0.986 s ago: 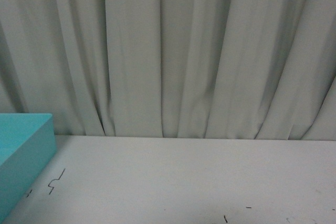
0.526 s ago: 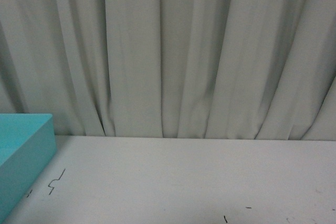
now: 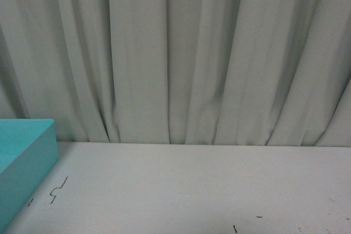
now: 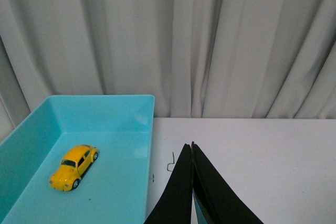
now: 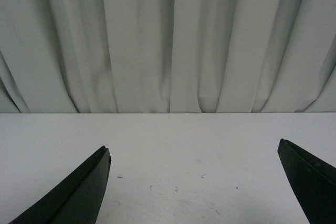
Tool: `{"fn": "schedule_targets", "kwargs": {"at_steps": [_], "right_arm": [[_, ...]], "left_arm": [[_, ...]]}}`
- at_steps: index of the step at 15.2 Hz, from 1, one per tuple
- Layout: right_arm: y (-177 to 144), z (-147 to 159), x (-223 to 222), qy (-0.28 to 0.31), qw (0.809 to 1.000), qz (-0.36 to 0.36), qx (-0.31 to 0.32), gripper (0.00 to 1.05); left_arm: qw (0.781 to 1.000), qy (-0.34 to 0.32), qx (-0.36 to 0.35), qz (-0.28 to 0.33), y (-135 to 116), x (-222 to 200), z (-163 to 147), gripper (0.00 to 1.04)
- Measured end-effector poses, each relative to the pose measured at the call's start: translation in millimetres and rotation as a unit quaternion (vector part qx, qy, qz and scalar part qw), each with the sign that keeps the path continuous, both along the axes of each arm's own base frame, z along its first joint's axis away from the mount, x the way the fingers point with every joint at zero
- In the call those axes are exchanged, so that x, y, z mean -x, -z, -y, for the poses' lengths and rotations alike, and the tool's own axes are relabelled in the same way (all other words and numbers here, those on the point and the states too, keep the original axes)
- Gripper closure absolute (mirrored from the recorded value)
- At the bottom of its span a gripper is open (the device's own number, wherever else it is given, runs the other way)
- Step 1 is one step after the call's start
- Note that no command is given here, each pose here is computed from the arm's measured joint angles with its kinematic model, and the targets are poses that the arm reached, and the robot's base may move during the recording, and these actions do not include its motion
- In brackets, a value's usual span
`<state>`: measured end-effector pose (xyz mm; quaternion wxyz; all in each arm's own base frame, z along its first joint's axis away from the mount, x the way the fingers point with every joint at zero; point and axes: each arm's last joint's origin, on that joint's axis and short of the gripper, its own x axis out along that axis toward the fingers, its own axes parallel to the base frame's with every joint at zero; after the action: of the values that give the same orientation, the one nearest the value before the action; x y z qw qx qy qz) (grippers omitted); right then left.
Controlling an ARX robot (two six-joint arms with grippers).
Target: Wind up and store yellow beetle toy
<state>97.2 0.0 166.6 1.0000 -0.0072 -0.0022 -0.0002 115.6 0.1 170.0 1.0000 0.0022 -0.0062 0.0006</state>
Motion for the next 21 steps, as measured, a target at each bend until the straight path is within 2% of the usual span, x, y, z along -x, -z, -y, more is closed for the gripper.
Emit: {"fn": "schedule_targets", "kwargs": {"at_steps": [8,12,13,18,20,21], "right_arm": [[0.0,0.0,0.0,0.0,1.0,0.0,0.0,0.07],[0.0,0.0,0.0,0.0,1.0,0.0,0.0,0.07],[0.0,0.0,0.0,0.0,1.0,0.0,0.0,0.07],[0.0,0.0,0.0,0.0,1.0,0.0,0.0,0.07],[0.0,0.0,0.0,0.0,1.0,0.0,0.0,0.07],[0.0,0.0,0.0,0.0,1.0,0.0,0.0,0.07]], "left_arm": [[1.0,0.0,0.0,-0.017,3.7,11.3,0.0,1.03],[1.0,0.0,0.0,-0.005,3.7,18.2,0.1,1.03],[1.0,0.0,0.001,-0.006,3.8,18.2,0.1,1.0],[1.0,0.0,0.001,-0.006,3.8,18.2,0.1,0.28],[1.0,0.0,0.001,-0.006,3.8,18.2,0.1,0.07],[1.0,0.0,0.001,-0.006,3.8,18.2,0.1,0.07]]}}
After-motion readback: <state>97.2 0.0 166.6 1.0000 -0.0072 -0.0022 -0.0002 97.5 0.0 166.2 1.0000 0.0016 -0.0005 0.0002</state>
